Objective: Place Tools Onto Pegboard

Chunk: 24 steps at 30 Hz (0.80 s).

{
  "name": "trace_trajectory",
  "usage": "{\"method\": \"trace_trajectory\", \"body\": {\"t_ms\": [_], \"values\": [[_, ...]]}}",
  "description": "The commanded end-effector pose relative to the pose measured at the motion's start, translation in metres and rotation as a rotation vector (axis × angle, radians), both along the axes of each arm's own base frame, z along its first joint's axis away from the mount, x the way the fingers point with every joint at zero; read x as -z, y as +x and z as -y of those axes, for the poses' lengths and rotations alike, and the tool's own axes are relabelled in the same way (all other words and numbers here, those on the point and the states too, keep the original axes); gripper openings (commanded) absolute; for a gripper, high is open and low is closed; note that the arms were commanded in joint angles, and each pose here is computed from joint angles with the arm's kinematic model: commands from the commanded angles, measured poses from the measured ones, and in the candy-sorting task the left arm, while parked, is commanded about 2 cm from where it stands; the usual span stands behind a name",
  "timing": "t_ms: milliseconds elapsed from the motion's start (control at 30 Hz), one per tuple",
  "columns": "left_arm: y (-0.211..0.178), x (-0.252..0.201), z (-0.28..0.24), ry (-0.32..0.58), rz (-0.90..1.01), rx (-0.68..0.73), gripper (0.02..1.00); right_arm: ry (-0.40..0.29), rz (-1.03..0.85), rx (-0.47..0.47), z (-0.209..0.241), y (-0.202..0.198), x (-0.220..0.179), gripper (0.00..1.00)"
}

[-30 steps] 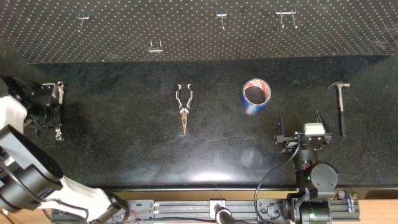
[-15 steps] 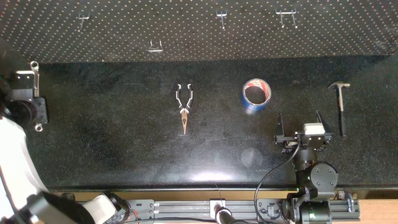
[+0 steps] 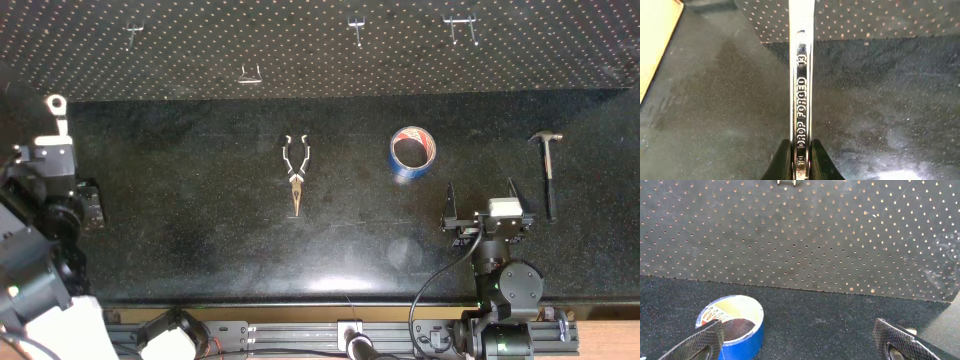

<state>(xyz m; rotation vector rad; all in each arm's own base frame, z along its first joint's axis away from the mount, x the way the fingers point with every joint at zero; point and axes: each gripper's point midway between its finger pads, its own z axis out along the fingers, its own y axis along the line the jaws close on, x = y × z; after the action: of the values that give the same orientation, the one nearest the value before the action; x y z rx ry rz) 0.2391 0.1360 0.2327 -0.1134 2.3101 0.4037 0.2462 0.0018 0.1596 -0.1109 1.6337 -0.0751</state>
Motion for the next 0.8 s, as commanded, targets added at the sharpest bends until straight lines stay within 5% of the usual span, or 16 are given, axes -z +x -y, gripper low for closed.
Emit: {"method": "trace_trajectory", "body": {"t_ms": [33, 400, 800], "values": [[0.001, -0.001, 0.013, -0.033, 0.077, 0.022, 0.029, -0.003, -0.001, 0.008, 0.002, 0.000, 0.002, 0.974], [0.026, 0.003, 0.077, -0.021, 0.129, 0.284, 0.029, -0.003, -0.001, 0.008, 0.002, 0.000, 0.002, 0.974], [0.042, 0.026, 0.053, -0.077, 0.102, 0.136, 0.029, -0.003, -0.001, 0.008, 0.002, 0.000, 0.002, 0.976]]}}
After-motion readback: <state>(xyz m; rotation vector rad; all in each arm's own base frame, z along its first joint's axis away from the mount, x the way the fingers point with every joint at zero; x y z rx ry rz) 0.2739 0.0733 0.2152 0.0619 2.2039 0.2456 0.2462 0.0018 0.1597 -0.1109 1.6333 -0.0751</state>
